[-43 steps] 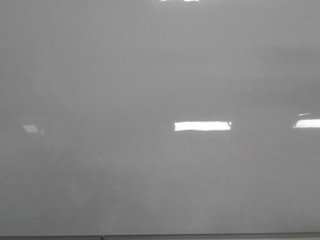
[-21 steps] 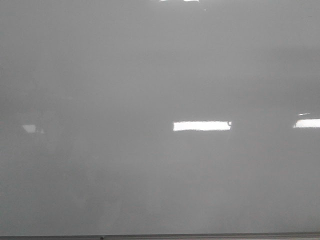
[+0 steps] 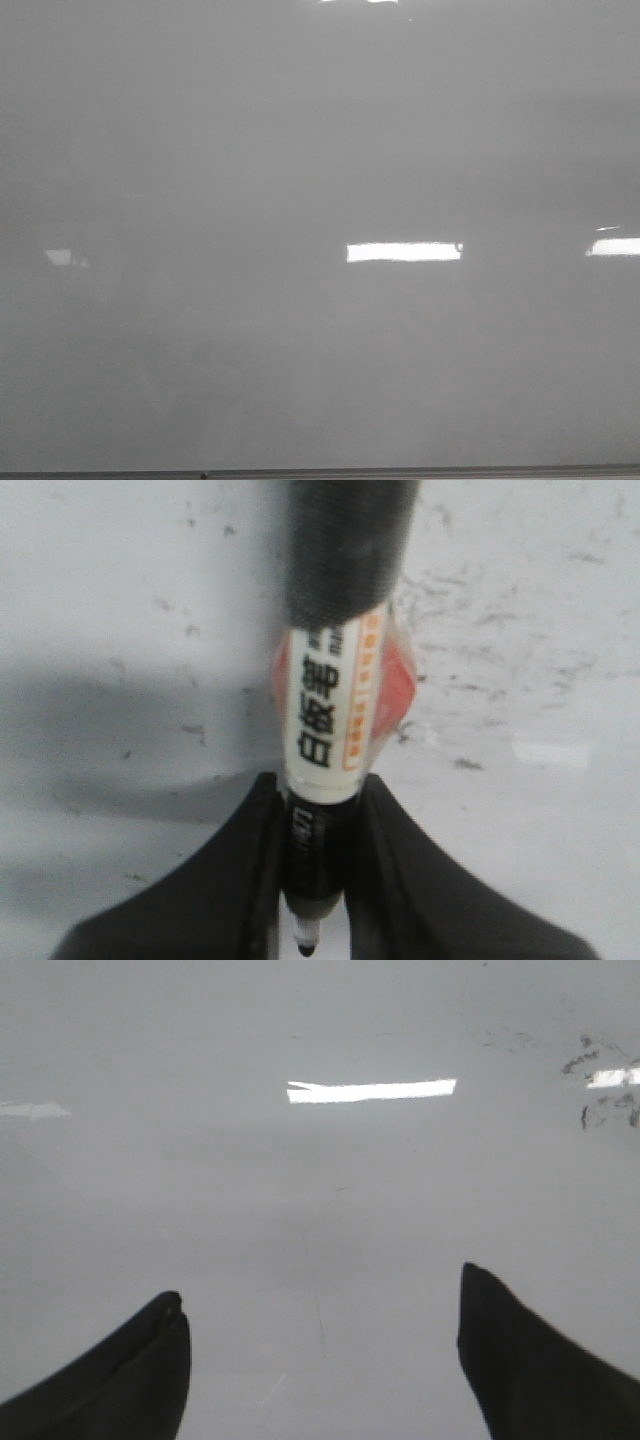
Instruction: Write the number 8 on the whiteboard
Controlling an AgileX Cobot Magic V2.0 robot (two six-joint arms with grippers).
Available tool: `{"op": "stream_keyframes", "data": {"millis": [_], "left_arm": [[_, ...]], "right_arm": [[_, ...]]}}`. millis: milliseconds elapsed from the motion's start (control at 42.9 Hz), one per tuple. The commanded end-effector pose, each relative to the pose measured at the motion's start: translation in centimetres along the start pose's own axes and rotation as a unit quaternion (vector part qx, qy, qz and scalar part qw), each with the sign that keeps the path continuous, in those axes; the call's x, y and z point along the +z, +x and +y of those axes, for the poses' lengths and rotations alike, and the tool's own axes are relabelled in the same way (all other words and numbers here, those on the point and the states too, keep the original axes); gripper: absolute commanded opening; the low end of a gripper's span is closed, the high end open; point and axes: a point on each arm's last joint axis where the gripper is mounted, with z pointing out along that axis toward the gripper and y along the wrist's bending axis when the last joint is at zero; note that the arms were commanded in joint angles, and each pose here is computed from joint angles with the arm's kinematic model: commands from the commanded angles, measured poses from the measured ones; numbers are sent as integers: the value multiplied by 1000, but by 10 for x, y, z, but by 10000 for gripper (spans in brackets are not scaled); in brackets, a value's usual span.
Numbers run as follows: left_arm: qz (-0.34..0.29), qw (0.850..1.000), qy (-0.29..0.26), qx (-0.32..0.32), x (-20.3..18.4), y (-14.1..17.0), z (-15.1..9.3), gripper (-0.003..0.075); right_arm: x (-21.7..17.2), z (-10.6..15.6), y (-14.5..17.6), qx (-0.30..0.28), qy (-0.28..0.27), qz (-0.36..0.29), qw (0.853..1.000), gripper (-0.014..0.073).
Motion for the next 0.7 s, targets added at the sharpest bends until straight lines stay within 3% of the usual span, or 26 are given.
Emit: {"op": "stream_keyframes", "data": {"millis": [0,117,233,326,466,583,676], "left_arm": [[-19,1000,3,-1,-24,-21,-1,-21],[55,997,23,55,-41,-30,-13,-21],[146,975,81,143,-56,-32,-43,-21],[208,939,147,231,-71,-29,-75,-21],[251,869,221,365,-95,-20,-119,-21],[230,810,267,468,-115,-15,-150,-21],[198,765,297,536,-129,-11,-169,-21]], "right_arm": [[-2,0,-18,4,4,-48,999,576],[0,1,-20,4,1,-25,1000,576],[6,2,-25,4,-1,9,1000,576],[13,6,-31,-5,-14,45,999,576],[25,18,-38,-54,-63,105,991,576],[34,38,-40,-103,-135,171,971,576],[40,57,-39,-175,-210,208,939,576]]}}
